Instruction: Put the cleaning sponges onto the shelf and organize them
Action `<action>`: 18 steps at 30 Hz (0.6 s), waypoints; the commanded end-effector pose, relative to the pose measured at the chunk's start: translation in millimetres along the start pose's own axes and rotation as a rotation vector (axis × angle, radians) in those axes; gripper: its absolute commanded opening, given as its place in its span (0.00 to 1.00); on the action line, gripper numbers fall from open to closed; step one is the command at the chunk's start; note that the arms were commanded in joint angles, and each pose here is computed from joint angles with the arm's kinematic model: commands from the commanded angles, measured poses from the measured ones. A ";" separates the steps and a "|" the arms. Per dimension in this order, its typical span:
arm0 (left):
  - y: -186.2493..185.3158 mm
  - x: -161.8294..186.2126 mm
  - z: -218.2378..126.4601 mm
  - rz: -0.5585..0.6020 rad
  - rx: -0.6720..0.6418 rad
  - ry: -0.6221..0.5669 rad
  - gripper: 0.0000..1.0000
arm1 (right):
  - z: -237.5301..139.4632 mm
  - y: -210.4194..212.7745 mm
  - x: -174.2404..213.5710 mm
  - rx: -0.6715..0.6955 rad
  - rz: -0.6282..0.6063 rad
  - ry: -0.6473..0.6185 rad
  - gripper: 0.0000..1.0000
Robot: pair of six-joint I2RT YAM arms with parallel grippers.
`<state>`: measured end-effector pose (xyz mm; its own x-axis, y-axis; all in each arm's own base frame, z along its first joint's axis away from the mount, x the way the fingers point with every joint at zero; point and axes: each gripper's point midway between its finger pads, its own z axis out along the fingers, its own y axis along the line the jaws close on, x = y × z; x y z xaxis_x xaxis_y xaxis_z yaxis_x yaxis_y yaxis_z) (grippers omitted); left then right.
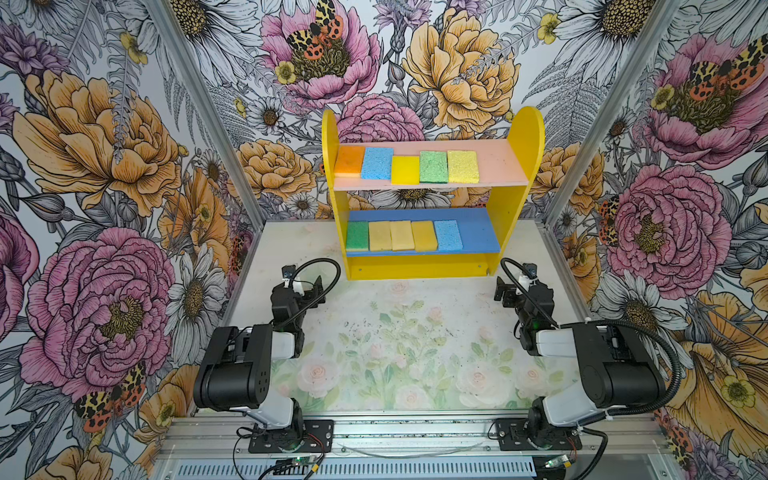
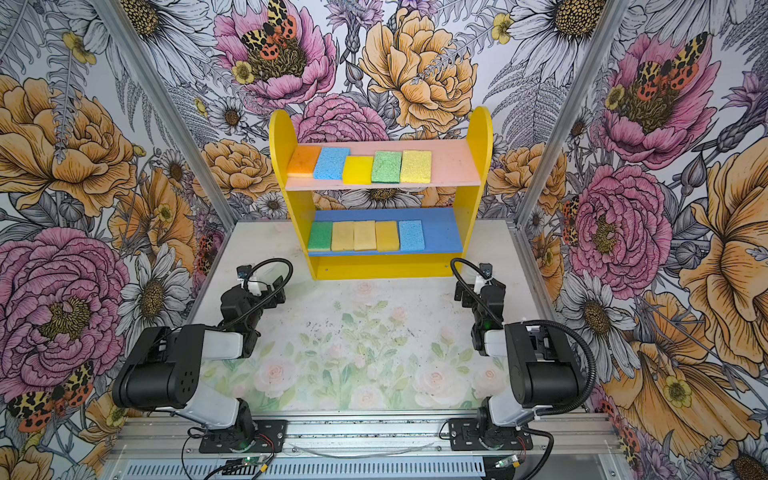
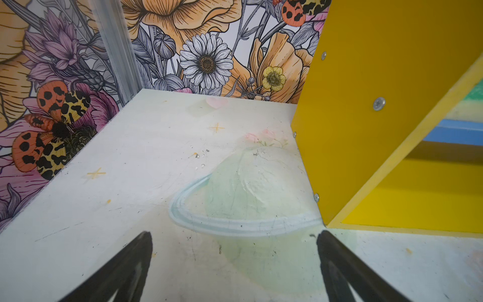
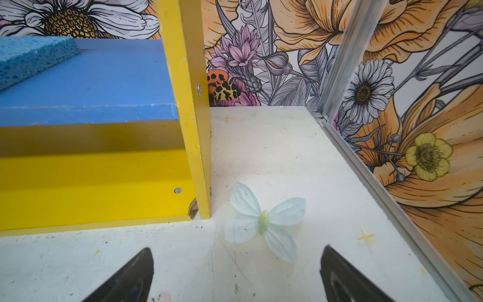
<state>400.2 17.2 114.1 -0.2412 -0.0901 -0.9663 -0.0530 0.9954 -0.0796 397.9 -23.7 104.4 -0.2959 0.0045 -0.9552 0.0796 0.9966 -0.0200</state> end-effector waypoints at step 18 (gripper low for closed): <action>-1.9 -16.1 2.4 0.046 -0.063 -0.056 0.99 | 2.5 2.6 -8.9 -0.023 0.024 -0.025 1.00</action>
<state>400.4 12.0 114.2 -0.2412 -0.0660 -0.9682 -0.0663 0.9965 -0.0514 397.7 -22.3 103.1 -0.3007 0.0089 -0.9537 0.0694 0.9975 -0.0126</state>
